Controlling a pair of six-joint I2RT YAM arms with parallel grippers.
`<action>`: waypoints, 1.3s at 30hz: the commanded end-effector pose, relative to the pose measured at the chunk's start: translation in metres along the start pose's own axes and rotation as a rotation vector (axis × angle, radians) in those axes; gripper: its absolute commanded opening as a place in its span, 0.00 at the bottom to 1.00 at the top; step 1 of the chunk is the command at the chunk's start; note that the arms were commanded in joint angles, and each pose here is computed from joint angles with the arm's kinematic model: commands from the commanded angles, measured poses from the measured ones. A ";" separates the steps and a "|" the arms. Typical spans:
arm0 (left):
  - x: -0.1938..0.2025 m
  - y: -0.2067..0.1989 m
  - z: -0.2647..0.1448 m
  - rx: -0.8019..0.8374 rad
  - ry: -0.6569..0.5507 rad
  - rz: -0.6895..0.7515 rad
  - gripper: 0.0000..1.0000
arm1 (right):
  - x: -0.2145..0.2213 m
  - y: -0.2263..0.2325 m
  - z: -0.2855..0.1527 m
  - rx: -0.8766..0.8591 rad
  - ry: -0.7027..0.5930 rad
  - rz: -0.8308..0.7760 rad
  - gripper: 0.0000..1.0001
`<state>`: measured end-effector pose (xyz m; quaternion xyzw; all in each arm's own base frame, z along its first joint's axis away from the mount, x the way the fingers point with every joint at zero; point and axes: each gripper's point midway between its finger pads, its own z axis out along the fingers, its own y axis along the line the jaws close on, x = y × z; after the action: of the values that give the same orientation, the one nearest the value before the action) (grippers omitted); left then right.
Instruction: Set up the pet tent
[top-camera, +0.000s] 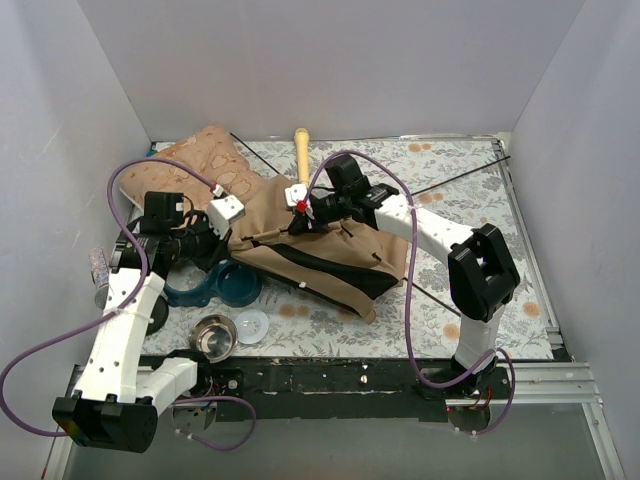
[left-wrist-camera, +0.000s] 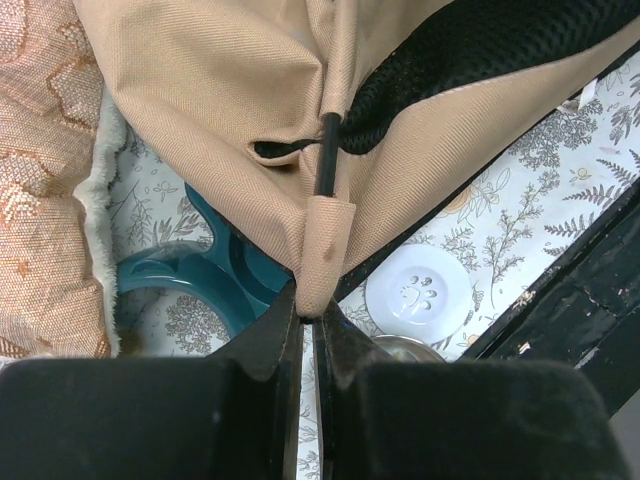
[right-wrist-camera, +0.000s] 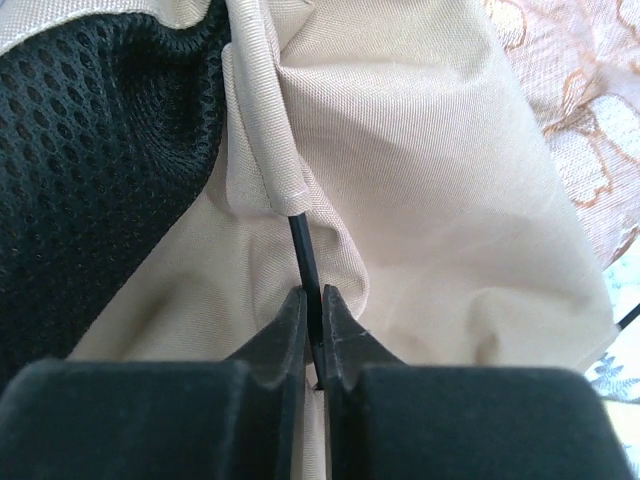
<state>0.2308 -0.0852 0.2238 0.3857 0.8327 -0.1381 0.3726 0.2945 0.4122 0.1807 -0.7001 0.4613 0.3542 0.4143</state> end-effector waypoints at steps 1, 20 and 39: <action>-0.012 0.006 -0.007 -0.027 -0.028 0.020 0.00 | -0.036 -0.019 0.001 0.034 -0.072 -0.061 0.01; -0.025 -0.018 -0.039 0.061 0.009 -0.049 0.54 | -0.054 0.017 0.007 -0.013 -0.096 -0.192 0.01; -0.067 0.021 -0.012 -0.002 -0.045 -0.275 0.98 | -0.041 0.044 0.002 -0.042 -0.016 -0.033 0.55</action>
<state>0.2519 -0.0986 0.2721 0.2871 0.8757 -0.1978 0.3340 0.2476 0.4307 0.1721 -0.7358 0.4132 0.3521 0.4048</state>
